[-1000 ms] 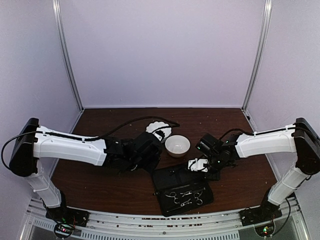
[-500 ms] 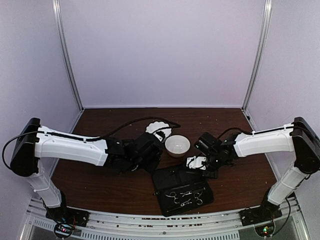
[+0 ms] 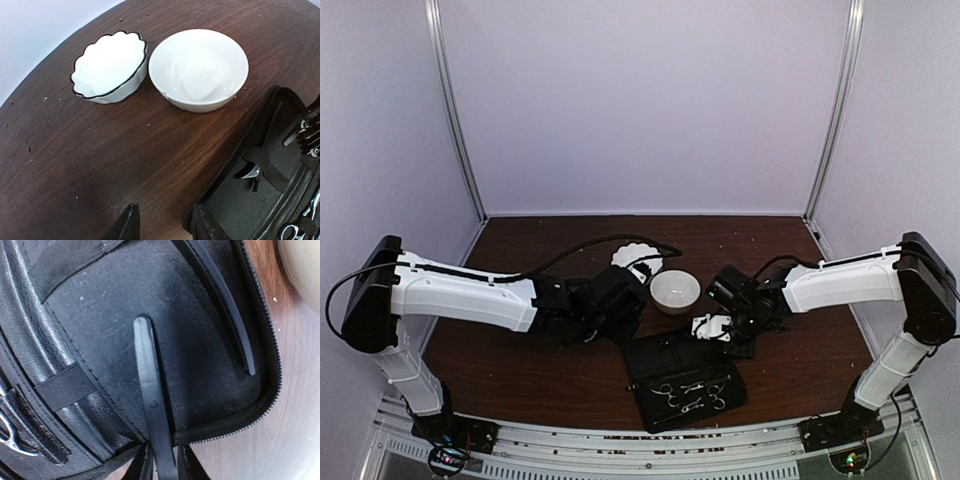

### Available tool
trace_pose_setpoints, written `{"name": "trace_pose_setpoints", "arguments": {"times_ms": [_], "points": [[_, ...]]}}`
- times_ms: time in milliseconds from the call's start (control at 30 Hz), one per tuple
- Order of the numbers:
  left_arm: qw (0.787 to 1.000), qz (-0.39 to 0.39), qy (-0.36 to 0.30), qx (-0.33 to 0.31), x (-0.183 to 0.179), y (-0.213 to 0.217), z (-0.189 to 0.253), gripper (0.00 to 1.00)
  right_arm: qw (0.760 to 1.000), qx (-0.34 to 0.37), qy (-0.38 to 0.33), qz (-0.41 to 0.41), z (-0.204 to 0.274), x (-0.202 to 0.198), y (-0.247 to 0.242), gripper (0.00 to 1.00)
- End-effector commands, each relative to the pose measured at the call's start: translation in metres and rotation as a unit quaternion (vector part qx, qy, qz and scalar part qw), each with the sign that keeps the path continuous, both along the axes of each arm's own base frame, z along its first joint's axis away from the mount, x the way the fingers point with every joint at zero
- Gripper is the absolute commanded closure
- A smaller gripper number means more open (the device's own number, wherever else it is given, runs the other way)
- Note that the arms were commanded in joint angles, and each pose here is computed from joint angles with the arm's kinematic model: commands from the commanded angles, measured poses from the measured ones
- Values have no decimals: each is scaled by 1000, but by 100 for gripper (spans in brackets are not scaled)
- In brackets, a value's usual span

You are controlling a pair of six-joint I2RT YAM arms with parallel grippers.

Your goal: Sort the hair-cutting tools

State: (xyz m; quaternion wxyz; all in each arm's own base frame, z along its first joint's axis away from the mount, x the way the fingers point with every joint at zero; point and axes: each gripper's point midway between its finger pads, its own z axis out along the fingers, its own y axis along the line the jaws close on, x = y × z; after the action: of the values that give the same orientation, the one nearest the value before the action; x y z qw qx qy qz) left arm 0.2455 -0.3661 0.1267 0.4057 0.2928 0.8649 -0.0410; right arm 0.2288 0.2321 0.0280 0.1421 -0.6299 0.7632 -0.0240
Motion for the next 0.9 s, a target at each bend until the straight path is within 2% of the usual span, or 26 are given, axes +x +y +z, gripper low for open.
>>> {"name": "trace_pose_setpoints", "arguments": {"times_ms": [0, 133, 267, 467, 667, 867], "points": [[1000, -10, -11, -18, 3, -11, 14, 61, 999, 20, 31, -7, 9, -4, 1, 85], [1000, -13, -14, -13, 2, -10, 15, 61, 997, 41, 67, -20, 14, -5, 0, 89], [999, -34, -17, -3, -1, -11, 17, 61, 989, 73, 127, -24, 22, -15, 5, 90], [986, -146, -69, 41, -26, -32, 28, 63, 966, 108, 235, -6, 29, -44, 18, 90], [950, -279, -121, 66, -61, -78, 41, 72, 938, 131, 322, -6, 32, -65, 30, 89], [905, -394, -126, 98, -99, -117, 26, 74, 914, 150, 377, -12, 38, -77, 35, 89]]}}
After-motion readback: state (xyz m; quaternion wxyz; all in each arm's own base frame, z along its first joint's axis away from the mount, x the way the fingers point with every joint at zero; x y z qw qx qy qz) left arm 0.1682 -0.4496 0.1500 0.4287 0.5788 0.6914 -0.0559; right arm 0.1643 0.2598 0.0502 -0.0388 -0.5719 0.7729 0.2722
